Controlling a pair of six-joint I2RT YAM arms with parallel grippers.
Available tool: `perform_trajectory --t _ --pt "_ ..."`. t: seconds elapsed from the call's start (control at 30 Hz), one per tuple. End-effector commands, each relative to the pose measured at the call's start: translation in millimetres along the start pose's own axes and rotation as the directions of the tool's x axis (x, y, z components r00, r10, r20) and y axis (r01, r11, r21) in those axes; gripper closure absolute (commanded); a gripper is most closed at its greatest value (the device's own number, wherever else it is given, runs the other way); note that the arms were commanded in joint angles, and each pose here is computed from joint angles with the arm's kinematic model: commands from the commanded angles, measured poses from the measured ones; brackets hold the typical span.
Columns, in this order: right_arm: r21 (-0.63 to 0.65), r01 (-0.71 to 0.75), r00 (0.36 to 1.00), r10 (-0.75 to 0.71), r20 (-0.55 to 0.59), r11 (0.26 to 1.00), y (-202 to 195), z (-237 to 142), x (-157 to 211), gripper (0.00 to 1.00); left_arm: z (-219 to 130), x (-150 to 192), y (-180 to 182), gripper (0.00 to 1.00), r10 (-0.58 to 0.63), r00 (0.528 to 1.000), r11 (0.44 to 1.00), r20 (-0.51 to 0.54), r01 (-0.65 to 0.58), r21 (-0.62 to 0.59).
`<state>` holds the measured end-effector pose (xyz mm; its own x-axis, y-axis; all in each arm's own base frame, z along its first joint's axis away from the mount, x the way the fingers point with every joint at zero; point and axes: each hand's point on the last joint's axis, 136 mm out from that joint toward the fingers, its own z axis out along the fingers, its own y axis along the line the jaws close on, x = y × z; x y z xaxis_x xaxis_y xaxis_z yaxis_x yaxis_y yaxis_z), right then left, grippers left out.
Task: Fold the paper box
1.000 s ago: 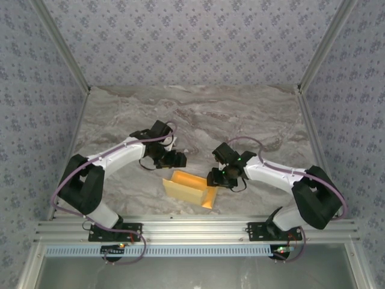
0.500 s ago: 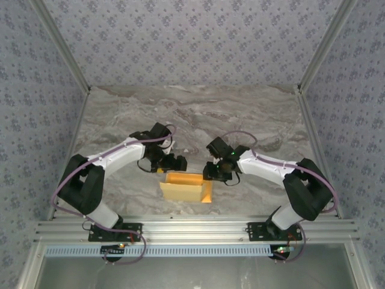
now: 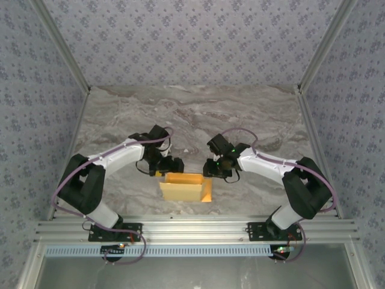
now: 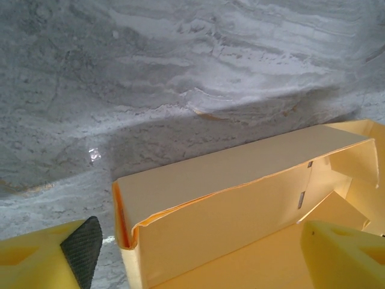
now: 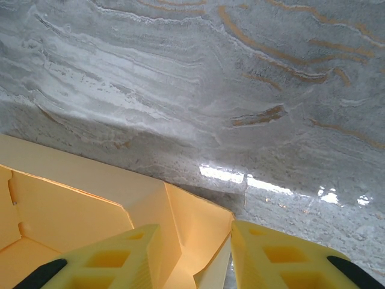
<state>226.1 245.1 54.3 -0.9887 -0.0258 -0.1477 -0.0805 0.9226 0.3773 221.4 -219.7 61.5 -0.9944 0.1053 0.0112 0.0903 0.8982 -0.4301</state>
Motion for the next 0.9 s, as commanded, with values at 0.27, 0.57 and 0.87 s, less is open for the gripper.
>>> perform_trajectory --t 0.27,0.57,0.87 --pt "-0.027 0.028 0.998 -0.027 0.051 0.999 8 -9 -13 0.64 22 5 18 0.35 -0.109 0.993 0.989 -0.042 0.104 -0.105" --pt "-0.036 0.014 0.986 -0.008 0.167 0.999 3 -48 -25 0.57 28 3 32 0.70 -0.186 0.983 0.968 -0.008 0.182 -0.174" --pt "-0.071 -0.064 0.945 0.083 0.316 0.995 -51 -110 -37 0.53 -10 -21 25 0.81 -0.135 0.986 0.978 0.094 0.148 -0.148"
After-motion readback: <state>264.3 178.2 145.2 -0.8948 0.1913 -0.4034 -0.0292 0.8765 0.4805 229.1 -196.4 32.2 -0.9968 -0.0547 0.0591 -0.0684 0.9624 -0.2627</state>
